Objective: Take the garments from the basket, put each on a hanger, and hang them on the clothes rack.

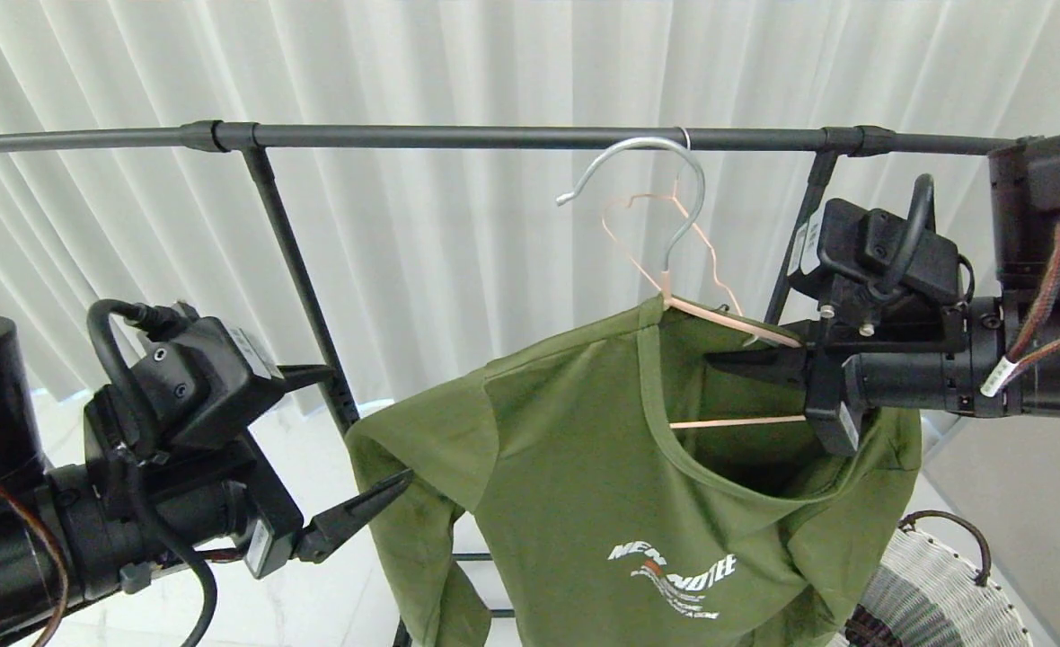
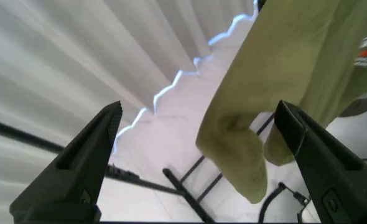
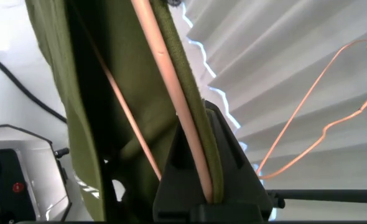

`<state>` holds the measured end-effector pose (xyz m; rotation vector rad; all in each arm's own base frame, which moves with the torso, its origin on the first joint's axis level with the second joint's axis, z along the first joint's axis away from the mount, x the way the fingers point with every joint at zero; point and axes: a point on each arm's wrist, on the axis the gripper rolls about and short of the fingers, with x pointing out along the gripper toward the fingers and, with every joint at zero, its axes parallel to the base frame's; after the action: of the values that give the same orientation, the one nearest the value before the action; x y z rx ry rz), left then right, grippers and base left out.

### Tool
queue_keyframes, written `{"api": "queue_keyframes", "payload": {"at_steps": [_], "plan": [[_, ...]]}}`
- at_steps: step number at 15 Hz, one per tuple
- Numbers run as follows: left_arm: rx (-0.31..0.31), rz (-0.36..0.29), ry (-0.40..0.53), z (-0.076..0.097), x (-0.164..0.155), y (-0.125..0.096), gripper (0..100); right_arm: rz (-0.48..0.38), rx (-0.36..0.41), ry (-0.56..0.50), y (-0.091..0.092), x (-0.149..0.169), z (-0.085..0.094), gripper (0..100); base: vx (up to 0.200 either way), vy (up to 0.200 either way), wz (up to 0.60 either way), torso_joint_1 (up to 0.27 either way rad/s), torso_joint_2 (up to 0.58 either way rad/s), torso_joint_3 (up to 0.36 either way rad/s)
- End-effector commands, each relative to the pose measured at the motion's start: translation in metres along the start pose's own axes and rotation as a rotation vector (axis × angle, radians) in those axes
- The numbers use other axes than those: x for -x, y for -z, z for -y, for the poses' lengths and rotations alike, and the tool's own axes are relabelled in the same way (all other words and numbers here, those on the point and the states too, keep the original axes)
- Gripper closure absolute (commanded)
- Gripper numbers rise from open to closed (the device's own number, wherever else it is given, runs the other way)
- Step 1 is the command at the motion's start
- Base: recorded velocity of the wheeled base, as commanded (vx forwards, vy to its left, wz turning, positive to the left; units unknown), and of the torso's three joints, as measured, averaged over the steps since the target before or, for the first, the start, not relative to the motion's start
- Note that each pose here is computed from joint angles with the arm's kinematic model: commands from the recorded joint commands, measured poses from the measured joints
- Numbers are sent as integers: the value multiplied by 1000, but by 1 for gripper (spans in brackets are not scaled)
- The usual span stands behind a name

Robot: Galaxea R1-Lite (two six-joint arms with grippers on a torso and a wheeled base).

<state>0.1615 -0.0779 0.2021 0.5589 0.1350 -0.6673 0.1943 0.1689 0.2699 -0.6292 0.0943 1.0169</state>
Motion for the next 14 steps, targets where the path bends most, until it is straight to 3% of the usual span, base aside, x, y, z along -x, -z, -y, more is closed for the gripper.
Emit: {"api": "queue_keyframes", "payload": {"at_steps": [1,3,4,8,12,14], "plan": [[11,-36,4,-2,-8,6,0,14,7,-11,-3,0,-3,100,0,0,0,0,0,0],[15,-53,6,-3,-11,8,0,22,14,-24,-6,-1,-7,100,0,0,0,0,0,0],[15,-52,4,-3,-11,8,100,20,13,-26,-5,-1,-7,100,0,0,0,0,0,0],[37,-81,-64,-13,-3,16,100,-7,9,-6,-1,-1,-7,100,0,0,0,0,0,0],[88,-148,-220,-30,19,35,100,-44,-2,24,7,0,-7,100,0,0,0,0,0,0],[86,-140,-221,-28,23,35,100,-47,-3,24,7,-1,-6,100,0,0,0,0,0,0]]}}
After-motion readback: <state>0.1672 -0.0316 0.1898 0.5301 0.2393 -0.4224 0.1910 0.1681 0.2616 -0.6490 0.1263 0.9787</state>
